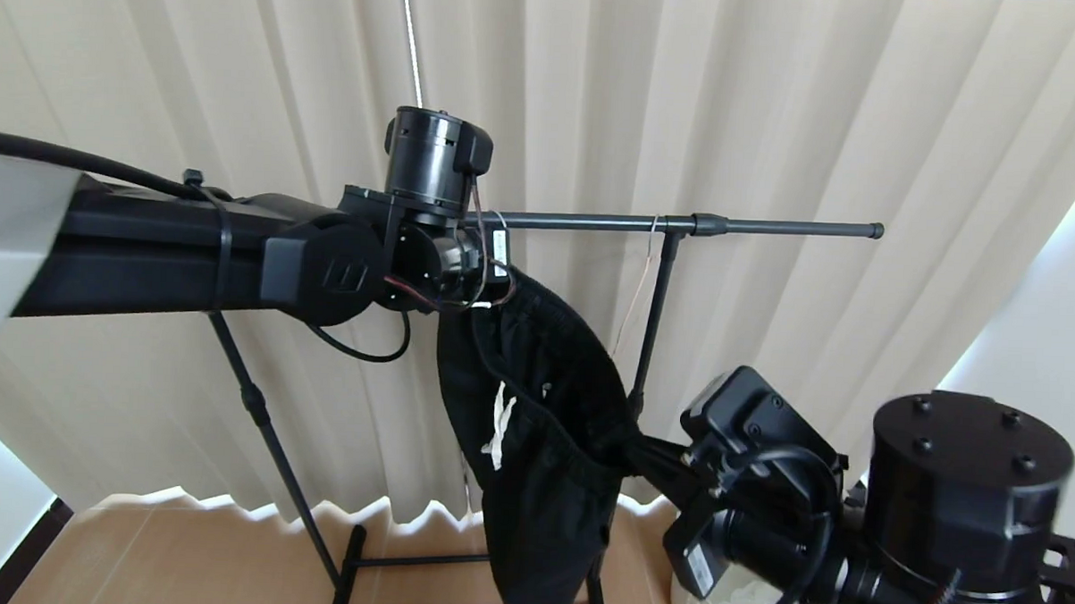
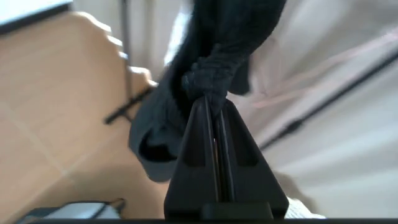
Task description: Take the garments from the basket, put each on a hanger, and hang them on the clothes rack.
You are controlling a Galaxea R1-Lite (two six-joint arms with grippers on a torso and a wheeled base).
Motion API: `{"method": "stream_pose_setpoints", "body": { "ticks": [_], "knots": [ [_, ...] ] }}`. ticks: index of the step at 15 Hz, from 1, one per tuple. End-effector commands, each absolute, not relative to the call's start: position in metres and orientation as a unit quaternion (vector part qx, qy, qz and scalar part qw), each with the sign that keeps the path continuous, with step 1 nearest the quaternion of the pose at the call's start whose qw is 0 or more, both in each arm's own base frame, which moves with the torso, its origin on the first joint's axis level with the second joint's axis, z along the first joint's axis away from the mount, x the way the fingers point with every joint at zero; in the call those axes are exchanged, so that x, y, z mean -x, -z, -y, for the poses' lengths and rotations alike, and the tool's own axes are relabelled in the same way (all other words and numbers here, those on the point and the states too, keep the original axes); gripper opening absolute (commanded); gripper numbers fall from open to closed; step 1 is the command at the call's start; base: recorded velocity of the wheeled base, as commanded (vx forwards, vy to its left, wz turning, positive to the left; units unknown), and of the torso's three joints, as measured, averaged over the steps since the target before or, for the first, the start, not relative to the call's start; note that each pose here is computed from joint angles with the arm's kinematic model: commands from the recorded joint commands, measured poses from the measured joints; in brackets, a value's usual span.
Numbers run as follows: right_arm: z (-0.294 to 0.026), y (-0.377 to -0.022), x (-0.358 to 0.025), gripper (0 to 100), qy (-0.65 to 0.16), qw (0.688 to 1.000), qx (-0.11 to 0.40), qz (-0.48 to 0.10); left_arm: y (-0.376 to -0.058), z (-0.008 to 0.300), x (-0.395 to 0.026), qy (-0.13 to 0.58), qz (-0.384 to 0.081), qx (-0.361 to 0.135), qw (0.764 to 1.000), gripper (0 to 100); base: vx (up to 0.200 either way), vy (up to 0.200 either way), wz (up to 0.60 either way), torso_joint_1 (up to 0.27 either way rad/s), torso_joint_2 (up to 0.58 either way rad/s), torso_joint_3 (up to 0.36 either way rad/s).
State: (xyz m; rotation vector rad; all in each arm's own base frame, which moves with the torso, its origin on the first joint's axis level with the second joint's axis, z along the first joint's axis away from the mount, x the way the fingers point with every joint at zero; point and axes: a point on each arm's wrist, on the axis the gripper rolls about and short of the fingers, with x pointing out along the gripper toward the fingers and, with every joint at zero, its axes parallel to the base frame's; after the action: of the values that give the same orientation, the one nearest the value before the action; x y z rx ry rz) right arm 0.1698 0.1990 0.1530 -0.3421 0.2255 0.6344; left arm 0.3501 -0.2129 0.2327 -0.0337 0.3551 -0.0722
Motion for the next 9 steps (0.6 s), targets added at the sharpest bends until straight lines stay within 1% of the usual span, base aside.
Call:
{"method": "stream_pose_setpoints", "body": {
  "ticks": [1, 2, 3, 4, 5, 6, 7, 8, 9],
  "knots": [
    [-0.188, -0.158, -0.210, 0, -0.217, 0.950, 0.181, -0.132, -0.251, 0.186, -0.307, 0.042, -0.178, -0.015, 0.983, 0, 0.000, 0.000, 0.00, 0.000, 0.00, 0.000],
    [-0.187, -0.159, -0.220, 0, -0.182, 0.956, 0.184, -0.136, -0.248, 0.180, -0.297, 0.043, -0.185, -0.024, 0.981, 0, 0.000, 0.000, 0.00, 0.000, 0.00, 0.000],
    [-0.185, -0.159, -0.238, 0, -0.134, 0.964, 0.182, -0.140, -0.240, 0.171, -0.280, 0.045, -0.203, -0.048, 0.977, 0, 0.000, 0.000, 0.00, 0.000, 0.00, 0.000],
    [-0.182, -0.157, -0.250, 0, -0.110, 0.967, 0.180, -0.143, -0.231, 0.163, -0.268, 0.047, -0.217, -0.067, 0.973, 0, 0.000, 0.000, 0.00, 0.000, 0.00, 0.000],
    [-0.182, -0.158, -0.255, 0, -0.105, 0.969, 0.174, -0.143, -0.228, 0.161, -0.262, 0.051, -0.224, -0.075, 0.970, 0, 0.000, 0.000, 0.00, 0.000, 0.00, 0.000],
    [-0.187, -0.158, -0.265, 0, -0.095, 0.974, 0.146, -0.142, -0.217, 0.161, -0.251, 0.059, -0.240, -0.088, 0.965, 0, 0.000, 0.000, 0.00, 0.000, 0.00, 0.000],
    [-0.196, -0.160, -0.278, 0, -0.064, 0.983, 0.102, -0.136, -0.205, 0.163, -0.235, 0.076, -0.257, -0.105, 0.958, 0, 0.000, 0.000, 0.00, 0.000, 0.00, 0.000],
    [-0.200, -0.160, -0.286, 0, -0.039, 0.986, 0.093, -0.134, -0.197, 0.167, -0.223, 0.092, -0.266, -0.115, 0.953, 0, 0.000, 0.000, 0.00, 0.000, 0.00, 0.000],
    [-0.202, -0.160, -0.289, 0, -0.031, 0.987, 0.089, -0.131, -0.192, 0.170, -0.216, 0.102, -0.273, -0.123, 0.949, 0, 0.000, 0.000, 0.00, 0.000, 0.00, 0.000]
  ]
}}
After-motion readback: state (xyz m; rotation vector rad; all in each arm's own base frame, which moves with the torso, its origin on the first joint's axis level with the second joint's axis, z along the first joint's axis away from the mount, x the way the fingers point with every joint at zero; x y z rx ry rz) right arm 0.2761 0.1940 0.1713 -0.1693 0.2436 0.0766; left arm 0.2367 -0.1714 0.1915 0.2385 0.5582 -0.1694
